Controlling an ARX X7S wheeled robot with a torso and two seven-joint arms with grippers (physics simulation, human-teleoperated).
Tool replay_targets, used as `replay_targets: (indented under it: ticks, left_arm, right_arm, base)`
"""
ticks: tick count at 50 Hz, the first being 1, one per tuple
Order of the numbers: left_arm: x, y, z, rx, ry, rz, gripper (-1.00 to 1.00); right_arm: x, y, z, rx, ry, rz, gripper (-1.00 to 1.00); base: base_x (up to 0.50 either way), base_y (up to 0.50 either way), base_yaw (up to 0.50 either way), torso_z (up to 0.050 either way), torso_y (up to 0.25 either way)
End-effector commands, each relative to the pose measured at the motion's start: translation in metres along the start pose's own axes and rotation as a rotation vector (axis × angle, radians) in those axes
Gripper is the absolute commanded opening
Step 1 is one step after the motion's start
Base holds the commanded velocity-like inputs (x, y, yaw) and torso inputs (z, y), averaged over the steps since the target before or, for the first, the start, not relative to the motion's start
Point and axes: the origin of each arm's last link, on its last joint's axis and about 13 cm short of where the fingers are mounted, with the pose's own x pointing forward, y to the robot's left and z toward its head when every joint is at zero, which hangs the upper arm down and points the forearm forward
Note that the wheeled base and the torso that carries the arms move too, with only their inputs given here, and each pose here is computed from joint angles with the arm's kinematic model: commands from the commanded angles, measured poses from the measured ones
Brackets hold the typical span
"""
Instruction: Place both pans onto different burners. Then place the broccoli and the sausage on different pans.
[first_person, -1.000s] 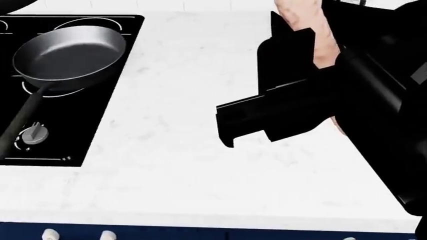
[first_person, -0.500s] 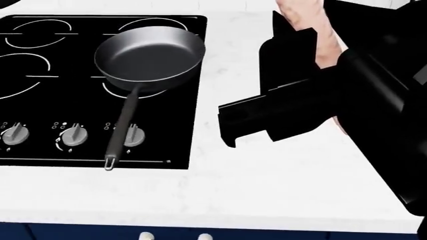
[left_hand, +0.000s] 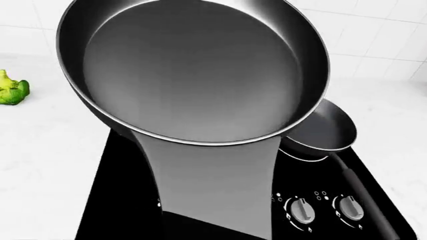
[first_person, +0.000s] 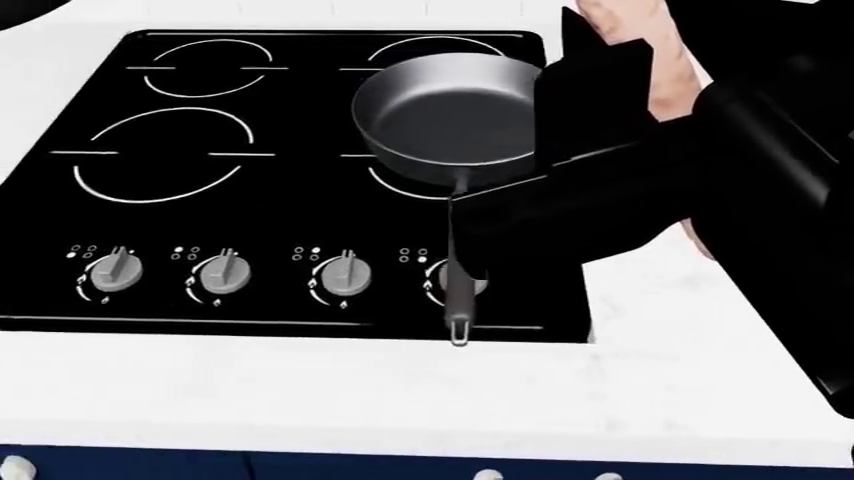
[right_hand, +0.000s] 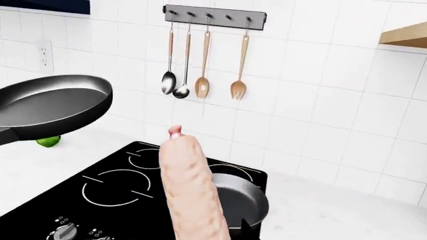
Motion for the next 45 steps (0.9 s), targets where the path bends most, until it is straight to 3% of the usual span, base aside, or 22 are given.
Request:
replay_targets:
  ticks: [1,21,32,45]
  left_arm:
    - [-0.0033,-0.0029,0.0046,-0.010,-0.056,-0.037,-1.00]
    - [-0.0018,-0.0070,0.0076,0.007,-0.057,-0.039,-1.00]
    - [-0.0019,-0.0073,0.0085,0.007,-0.059,-0.041,-1.00]
    - [-0.0018,-0.0055,0.0066,-0.001,-0.057,-0.040,-1.00]
  right_arm:
    - [0.0023,-0.0008,0.0004,-0.027,-0.029,0.012,-1.00]
    - [0.0022,-0.0047,-0.0011,-0.012,-0.023,-0.012,-1.00]
    - [0.0033,-0.0070,0.0036,-0.022,-0.029,-0.061,-1.00]
    - [0.0104,-0.0096,0.0025,-0.036,-0.005,-0.059,-1.00]
  base:
    - [0.00,0.50,0.00,0.000,0.000]
    - [0.00,0.50,0.00,0.000,0.001]
    - [0.00,0.01,0.00,0.000,0.001]
    - [0.47,0.00,0.00,0.001,0.002]
